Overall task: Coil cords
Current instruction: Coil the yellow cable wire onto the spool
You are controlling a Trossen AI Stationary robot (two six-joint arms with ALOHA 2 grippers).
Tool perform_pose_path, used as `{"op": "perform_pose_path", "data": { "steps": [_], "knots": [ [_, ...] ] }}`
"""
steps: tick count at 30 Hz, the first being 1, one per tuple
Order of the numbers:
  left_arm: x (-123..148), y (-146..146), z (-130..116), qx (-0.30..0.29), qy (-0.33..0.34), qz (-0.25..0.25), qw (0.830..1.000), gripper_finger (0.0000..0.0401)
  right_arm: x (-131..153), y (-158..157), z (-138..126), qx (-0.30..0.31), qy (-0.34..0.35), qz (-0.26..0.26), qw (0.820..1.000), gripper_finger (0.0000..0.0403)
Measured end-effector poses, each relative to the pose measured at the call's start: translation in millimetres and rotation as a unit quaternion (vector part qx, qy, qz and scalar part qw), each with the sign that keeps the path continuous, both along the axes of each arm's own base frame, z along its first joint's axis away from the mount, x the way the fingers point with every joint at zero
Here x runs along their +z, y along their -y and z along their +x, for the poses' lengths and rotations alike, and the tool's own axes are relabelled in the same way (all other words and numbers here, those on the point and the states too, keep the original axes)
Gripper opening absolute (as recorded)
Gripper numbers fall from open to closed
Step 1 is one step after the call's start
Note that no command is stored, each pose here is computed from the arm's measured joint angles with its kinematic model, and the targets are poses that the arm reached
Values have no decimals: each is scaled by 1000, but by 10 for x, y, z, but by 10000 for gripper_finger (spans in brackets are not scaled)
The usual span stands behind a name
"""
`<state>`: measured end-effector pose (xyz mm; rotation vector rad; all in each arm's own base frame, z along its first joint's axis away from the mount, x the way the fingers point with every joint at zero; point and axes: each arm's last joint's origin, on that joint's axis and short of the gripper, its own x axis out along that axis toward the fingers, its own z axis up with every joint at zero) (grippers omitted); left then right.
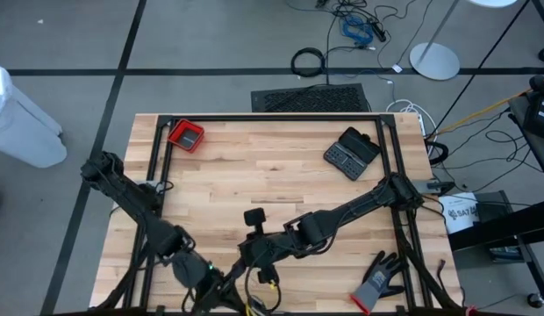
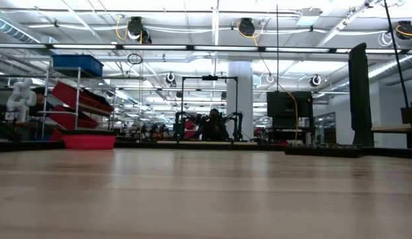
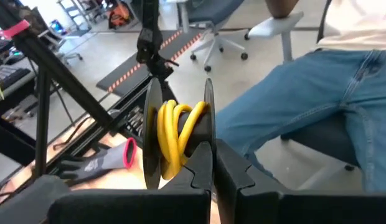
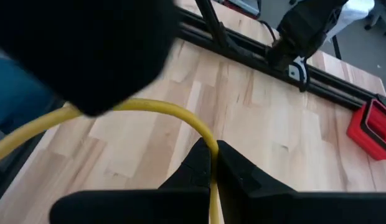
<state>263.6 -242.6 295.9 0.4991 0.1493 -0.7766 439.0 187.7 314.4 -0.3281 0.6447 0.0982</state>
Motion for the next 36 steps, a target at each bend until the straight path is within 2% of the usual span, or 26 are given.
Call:
{"op": "perform_pose_path", "data": {
  "steps": [5, 12, 28, 32, 36],
  "knots": [
    [-75, -274, 14, -13, -5, -12, 1000, 1, 0, 63, -21, -5, -18, -8, 1000, 0],
    [-352, -567, 14, -9, 10, -73, 997, 1, -47, 211, -4, -21, -48, -9, 999, 0],
    [-381, -603, -7, -9, 3, -84, 996, 0, -90, 254, -23, -39, -75, 13, 996, 0],
    [-382, -601, -8, -8, -3, -90, 996, 0, -76, 164, -87, -43, -81, 20, 996, 0],
    [-382, -606, -4, -5, -6, -93, 996, 0, -10, 30, -166, -49, -57, -4, 997, 0]
  ]
}}
